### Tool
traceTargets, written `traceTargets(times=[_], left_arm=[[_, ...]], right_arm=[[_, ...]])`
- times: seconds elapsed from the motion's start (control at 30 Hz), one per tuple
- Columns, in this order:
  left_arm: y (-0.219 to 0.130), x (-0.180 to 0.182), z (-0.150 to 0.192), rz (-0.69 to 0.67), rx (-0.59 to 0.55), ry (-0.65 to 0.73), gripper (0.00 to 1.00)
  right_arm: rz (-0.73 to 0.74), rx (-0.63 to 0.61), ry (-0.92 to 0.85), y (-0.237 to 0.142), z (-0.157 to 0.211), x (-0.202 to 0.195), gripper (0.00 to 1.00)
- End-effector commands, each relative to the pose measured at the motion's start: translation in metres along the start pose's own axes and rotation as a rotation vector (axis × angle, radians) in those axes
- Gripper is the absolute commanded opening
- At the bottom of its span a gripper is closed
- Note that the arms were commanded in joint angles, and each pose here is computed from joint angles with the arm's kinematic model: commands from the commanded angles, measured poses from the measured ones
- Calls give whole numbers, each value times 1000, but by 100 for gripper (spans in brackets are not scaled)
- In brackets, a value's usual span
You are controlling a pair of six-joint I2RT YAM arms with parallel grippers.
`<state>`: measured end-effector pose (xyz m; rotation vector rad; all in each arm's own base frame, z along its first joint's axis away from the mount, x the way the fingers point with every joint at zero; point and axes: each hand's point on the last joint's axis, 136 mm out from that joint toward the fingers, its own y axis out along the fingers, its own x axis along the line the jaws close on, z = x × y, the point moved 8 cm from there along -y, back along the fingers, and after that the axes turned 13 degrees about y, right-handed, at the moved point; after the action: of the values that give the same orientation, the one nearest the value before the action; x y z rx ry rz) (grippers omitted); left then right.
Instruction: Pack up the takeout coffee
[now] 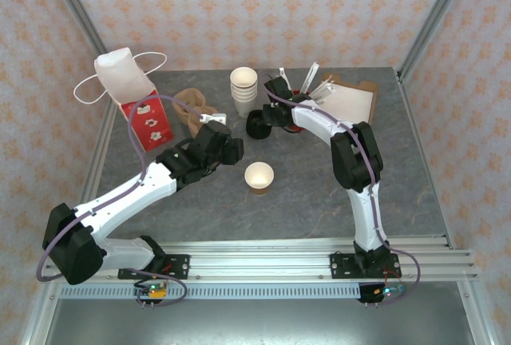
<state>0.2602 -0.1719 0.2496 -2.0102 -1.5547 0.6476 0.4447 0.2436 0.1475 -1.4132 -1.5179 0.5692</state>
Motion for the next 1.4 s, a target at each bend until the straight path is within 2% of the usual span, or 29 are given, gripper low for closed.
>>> traceTargets(times=[0.0, 0.37, 0.8, 1.0, 1.1, 1.27, 1.37], left_arm=[[0, 1, 5, -7, 13, 5, 62], [0, 3, 7, -16, 16, 3, 62], [-3, 10, -1, -33, -36, -48, 62], [-10, 18, -8, -4, -81, -132, 62], [-13, 21, -11, -10, -103, -145, 62], [-13, 22, -9, -18, -95, -143, 62], [-15, 24, -7, -29, -84, -131, 62]], right_arm=[[25, 19, -12, 3, 1, -3, 24], [11, 2, -16, -8, -2, -1, 18], [-106, -71, 3, -69, -13, 9, 17], [-174, -101, 16, -94, -12, 12, 16], [-120, -106, 12, -86, -13, 8, 16], [51, -131, -75, -54, -7, 9, 16], [158, -212, -142, -48, -6, 5, 16]])
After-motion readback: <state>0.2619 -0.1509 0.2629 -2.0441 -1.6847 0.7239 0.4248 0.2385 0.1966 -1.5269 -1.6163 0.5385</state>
